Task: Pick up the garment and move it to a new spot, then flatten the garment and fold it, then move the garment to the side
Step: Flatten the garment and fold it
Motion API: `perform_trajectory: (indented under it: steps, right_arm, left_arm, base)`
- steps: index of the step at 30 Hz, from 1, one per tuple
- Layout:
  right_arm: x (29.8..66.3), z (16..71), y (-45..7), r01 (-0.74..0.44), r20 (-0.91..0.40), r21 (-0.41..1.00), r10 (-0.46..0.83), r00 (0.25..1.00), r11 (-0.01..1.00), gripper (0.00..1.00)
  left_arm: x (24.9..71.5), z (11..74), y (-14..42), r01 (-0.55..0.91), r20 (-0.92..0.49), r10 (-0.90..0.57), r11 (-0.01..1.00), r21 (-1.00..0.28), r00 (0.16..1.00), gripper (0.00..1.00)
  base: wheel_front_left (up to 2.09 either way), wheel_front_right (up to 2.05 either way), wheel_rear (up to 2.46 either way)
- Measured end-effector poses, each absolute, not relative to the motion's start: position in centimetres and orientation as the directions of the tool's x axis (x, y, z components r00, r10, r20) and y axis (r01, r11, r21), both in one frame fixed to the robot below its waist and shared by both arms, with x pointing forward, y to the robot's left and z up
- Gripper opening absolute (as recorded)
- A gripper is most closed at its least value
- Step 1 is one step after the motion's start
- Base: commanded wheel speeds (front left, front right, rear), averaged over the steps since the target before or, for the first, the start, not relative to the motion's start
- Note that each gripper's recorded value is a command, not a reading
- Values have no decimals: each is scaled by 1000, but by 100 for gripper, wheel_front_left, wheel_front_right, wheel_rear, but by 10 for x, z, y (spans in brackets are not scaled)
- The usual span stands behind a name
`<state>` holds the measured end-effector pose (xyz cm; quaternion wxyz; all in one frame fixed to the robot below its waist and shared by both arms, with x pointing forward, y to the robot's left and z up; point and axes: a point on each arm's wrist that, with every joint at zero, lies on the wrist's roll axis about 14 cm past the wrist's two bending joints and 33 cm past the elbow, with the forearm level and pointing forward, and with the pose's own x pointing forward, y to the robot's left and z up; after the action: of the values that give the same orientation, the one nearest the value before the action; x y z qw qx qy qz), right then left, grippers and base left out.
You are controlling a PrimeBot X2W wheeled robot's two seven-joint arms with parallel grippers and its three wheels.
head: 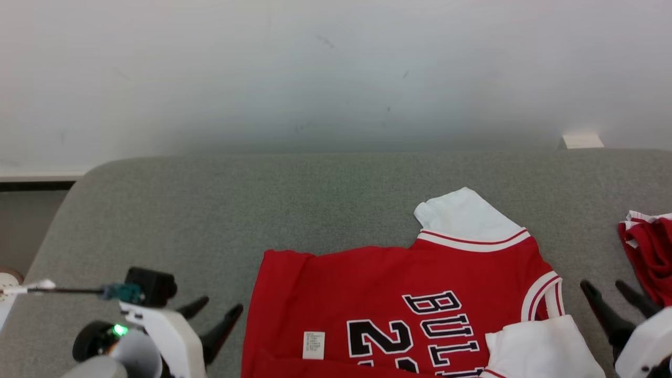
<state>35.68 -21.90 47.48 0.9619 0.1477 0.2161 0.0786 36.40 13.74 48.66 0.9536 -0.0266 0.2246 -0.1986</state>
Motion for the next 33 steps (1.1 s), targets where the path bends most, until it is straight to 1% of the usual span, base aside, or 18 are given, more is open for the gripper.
perform_trajectory:
  steps: [3, 7, 10, 12, 17, 20, 23, 27, 33]
  right_arm:
    - [394, 501, -211, -129, -325, 293, 225, 918, 947, 100]
    - [444, 520, -198, -174, -274, 274, 250, 929, 946, 100]
    - [477, 518, -189, -197, -286, 254, 268, 920, 947, 100]
    - [498, 515, -183, -210, -298, 241, 278, 913, 947, 100]
    - [539, 489, -169, -235, -386, 207, 300, 872, 950, 100]
    - [557, 470, -161, -240, -441, 211, 312, 842, 947, 100]
    - [573, 452, -154, -238, -487, 222, 319, 813, 946, 100]
    - [581, 425, -141, -247, -554, 240, 341, 759, 939, 100]
    - [584, 400, -127, -262, -615, 247, 360, 702, 933, 100]
  left_arm:
    - [394, 496, 142, 375, -430, -395, 917, -134, 812, 100]
    - [430, 495, 139, 401, -486, -422, 903, -154, 765, 100]
    - [456, 489, 137, 413, -542, -436, 895, -171, 719, 100]
    - [468, 481, 133, 425, -587, -449, 885, -190, 673, 100]
    - [487, 456, 126, 453, -695, -460, 866, -213, 553, 100]
    - [493, 440, 122, 450, -747, -460, 860, -241, 481, 100]
    - [502, 429, 123, 441, -777, -446, 864, -244, 444, 100]
    - [498, 408, 121, 431, -825, -440, 860, -274, 355, 100]
    - [500, 404, 121, 425, -838, -445, 856, -294, 316, 100]
  base:
    - [0, 0, 0]
    - [0, 0, 0]
    - [0, 0, 0]
    - [0, 0, 0]
    - [0, 0, 0]
    - [0, 0, 0]
    - [0, 0, 0]
    - [0, 0, 0]
    - [0, 0, 0]
